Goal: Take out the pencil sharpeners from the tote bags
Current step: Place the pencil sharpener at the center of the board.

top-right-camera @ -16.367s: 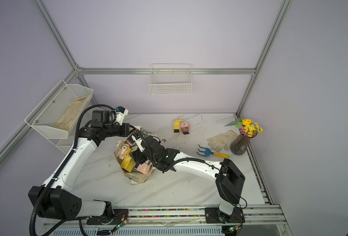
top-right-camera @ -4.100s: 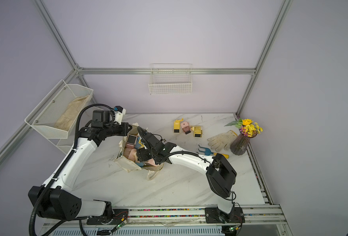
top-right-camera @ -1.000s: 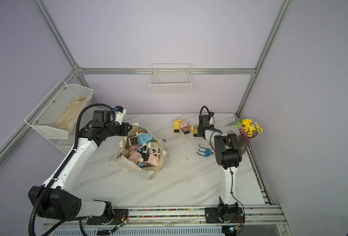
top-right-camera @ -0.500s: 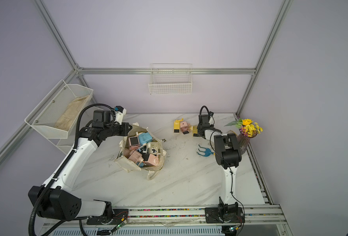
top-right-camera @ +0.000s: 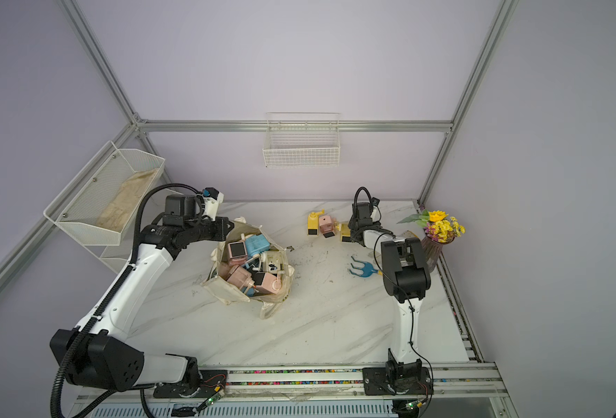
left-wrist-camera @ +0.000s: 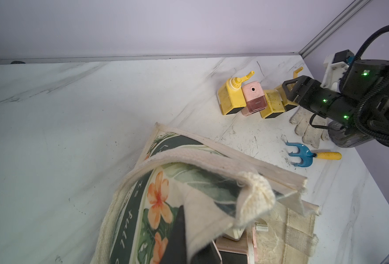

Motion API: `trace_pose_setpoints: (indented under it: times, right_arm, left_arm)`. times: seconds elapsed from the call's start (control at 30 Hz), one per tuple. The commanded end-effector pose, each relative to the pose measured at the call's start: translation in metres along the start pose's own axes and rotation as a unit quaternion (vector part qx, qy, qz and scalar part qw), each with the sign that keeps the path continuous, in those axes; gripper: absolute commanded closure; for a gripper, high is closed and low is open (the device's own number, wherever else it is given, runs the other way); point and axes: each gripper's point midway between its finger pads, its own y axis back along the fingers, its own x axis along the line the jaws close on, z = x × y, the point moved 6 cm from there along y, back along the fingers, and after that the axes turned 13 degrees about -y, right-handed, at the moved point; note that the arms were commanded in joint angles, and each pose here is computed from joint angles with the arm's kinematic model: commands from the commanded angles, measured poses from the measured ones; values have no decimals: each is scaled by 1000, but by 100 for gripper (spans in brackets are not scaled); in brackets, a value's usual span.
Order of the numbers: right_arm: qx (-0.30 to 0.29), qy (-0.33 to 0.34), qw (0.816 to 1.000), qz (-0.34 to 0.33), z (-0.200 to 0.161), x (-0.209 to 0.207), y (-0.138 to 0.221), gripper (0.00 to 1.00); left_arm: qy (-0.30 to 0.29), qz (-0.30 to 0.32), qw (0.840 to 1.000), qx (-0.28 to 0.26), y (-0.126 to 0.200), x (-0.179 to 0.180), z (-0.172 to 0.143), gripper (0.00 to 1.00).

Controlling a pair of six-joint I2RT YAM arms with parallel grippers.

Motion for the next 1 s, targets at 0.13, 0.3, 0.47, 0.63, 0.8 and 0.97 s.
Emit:
trace_pose_setpoints:
  times: [0.13, 0.3, 0.47, 0.63, 0.8, 0.97]
  right_arm:
    - [-33, -26, 985, 166, 39, 77, 124, 26]
    - [-7, 33, 941, 336, 3, 135, 229, 29]
    - [24, 125, 860, 494, -54, 155, 345, 31]
    - [43, 183, 780, 597, -94, 149, 418, 33]
    - [77, 220, 772, 592, -130, 175, 413, 33]
    - [135, 201, 775, 584, -155, 202, 402, 31]
  left_arm:
    - [-40, 0, 995, -91, 24, -7, 40, 99]
    - [-40, 0, 995, -92, 25, -7, 40, 99]
    - [-39, -4, 995, -93, 25, -9, 41, 99]
    - [-38, -3, 995, -93, 25, -8, 41, 99]
    - [-38, -1, 995, -91, 24, -7, 40, 100]
    - [-39, 0, 995, -89, 23, -7, 39, 100]
